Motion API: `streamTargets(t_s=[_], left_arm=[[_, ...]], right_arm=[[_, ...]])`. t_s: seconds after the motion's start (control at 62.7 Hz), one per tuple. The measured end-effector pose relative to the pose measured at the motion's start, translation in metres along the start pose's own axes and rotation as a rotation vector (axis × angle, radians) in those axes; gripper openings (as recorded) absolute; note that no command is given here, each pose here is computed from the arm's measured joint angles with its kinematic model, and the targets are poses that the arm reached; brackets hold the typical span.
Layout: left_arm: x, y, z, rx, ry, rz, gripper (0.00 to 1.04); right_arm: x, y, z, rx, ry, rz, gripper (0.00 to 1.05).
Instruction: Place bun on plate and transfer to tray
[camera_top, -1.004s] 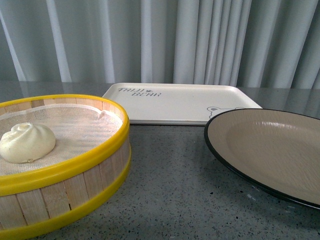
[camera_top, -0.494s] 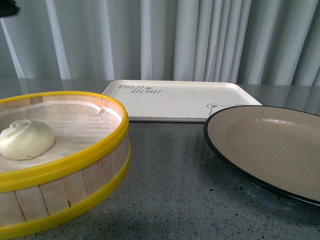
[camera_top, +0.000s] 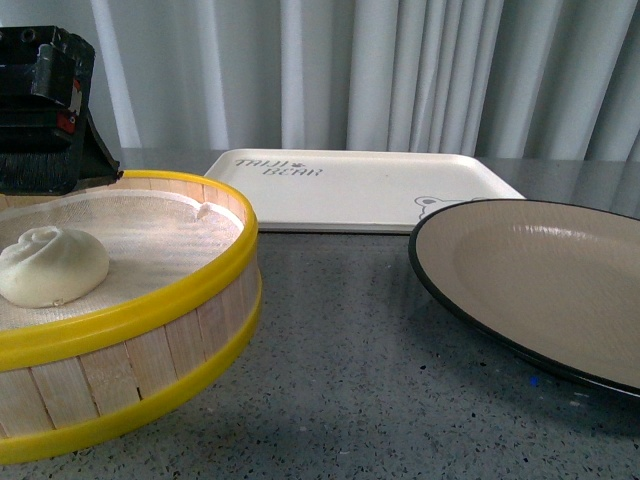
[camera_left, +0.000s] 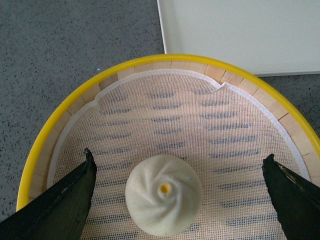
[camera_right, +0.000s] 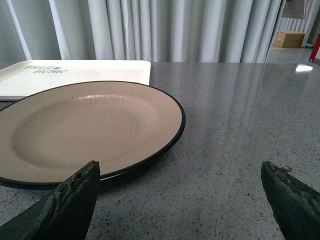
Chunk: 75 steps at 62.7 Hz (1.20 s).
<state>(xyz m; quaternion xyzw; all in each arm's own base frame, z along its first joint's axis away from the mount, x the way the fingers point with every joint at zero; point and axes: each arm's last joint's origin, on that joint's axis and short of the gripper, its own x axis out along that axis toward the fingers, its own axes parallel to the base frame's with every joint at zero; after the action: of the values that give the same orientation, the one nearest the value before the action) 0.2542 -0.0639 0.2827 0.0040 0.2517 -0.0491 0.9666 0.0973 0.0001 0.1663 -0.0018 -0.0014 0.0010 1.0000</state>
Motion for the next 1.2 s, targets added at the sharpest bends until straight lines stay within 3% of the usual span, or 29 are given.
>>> streamTargets(t_s=[0.924, 1.195], left_arm=[[0.021, -0.004, -0.023, 0.103, 0.131, 0.063, 0.98], [0.023, -0.006, -0.024, 0.115, 0.139, 0.061, 0.60]], right_arm=[[0.000, 0.000, 0.000, 0.000, 0.000, 0.000, 0.96], [0.000, 0.000, 0.000, 0.000, 0.000, 0.000, 0.96]])
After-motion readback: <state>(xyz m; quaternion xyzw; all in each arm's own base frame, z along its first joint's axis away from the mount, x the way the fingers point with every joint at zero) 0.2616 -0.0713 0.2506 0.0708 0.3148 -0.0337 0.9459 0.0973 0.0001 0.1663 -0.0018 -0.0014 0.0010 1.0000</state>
